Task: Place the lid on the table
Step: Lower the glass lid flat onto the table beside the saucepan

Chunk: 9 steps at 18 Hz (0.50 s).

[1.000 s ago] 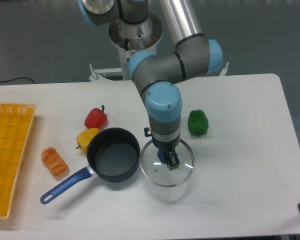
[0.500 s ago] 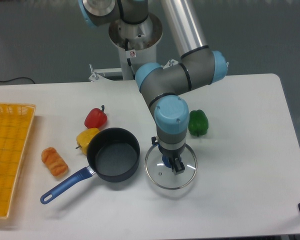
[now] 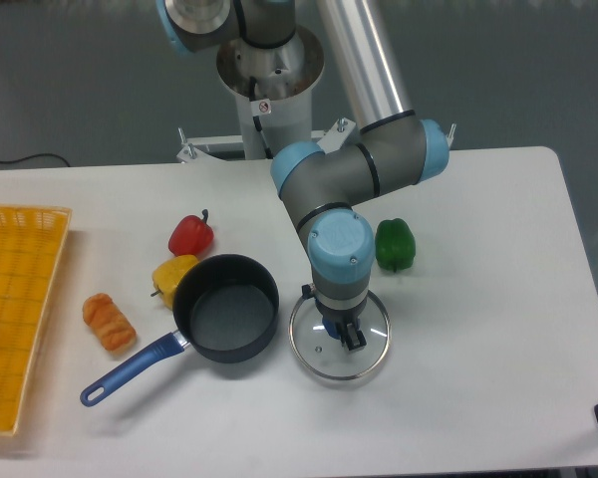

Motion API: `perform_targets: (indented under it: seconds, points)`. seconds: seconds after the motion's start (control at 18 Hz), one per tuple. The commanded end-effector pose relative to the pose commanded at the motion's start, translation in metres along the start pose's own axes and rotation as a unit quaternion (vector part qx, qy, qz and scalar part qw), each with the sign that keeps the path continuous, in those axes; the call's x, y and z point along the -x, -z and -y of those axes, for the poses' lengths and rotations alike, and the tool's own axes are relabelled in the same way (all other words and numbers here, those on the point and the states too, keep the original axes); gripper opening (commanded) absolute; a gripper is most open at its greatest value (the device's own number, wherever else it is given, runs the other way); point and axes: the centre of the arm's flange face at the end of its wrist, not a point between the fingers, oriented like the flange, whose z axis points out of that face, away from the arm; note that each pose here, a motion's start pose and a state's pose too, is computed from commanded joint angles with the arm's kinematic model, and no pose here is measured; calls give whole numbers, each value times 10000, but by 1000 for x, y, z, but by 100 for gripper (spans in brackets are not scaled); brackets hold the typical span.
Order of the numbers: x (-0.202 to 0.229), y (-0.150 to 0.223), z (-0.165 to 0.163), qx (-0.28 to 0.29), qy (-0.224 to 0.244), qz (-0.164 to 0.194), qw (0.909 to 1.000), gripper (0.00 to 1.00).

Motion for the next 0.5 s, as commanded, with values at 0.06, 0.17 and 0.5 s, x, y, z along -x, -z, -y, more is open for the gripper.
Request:
perform_targets:
  seconds: [0.06,0.17,0.5]
  points:
    - [0,0,0,0,0,0,10000,67]
    - [0,-3,0,-1,-1,-23,10000,67]
    - [0,-9,3,-4,-20,-75,10000,68]
